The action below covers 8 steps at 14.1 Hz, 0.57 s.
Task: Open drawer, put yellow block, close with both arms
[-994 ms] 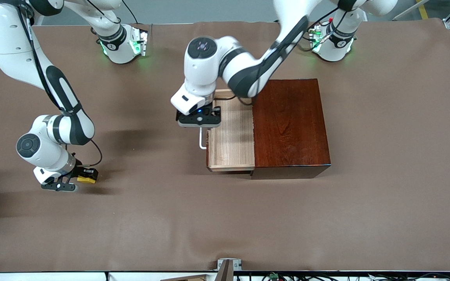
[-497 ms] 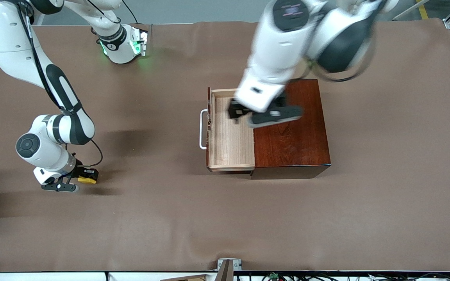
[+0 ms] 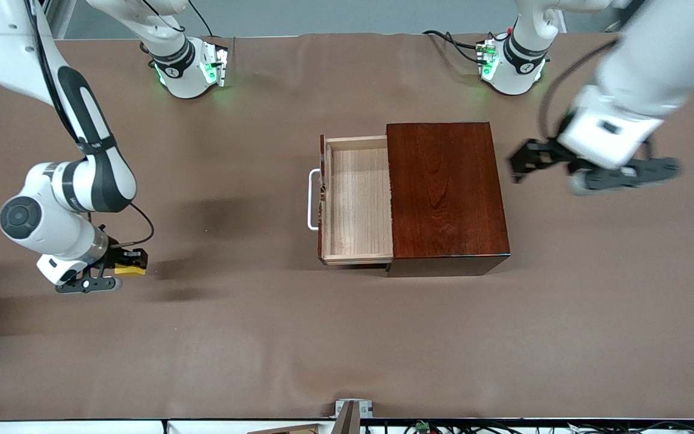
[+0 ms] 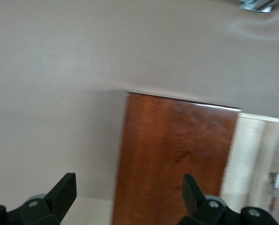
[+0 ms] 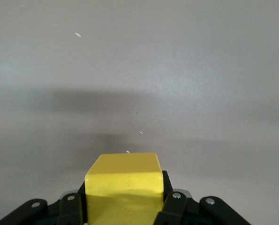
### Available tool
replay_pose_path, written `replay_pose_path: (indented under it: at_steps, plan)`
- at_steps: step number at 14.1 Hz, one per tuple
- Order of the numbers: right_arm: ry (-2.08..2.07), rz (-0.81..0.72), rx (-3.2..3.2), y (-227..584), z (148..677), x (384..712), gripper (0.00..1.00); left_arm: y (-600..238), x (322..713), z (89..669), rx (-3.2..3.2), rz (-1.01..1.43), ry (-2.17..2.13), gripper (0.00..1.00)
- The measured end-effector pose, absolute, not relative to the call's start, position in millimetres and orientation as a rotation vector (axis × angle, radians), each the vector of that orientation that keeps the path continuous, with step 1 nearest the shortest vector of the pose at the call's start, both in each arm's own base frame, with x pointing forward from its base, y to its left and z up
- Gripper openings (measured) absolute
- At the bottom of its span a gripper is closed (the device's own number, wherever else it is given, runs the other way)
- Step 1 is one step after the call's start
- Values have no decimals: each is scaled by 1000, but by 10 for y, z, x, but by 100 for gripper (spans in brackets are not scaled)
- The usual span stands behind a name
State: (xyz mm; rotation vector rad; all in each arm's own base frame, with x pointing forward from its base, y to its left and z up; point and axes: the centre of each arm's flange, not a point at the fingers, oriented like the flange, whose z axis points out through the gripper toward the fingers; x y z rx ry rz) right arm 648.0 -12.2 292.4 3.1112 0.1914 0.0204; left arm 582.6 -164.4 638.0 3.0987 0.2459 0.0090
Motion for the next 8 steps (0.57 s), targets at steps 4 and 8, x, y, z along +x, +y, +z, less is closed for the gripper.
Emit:
replay_pose_path:
  at_steps: [4, 8]
  plan:
    - [383, 89, 3113, 277, 3410, 6690, 56, -1016, 5808, 6216, 3116, -59, 254, 100]
    - [570, 72, 3099, 629, 3818, 6781, 56, -803, 5727, 6196, 3128, -75, 32, 100]
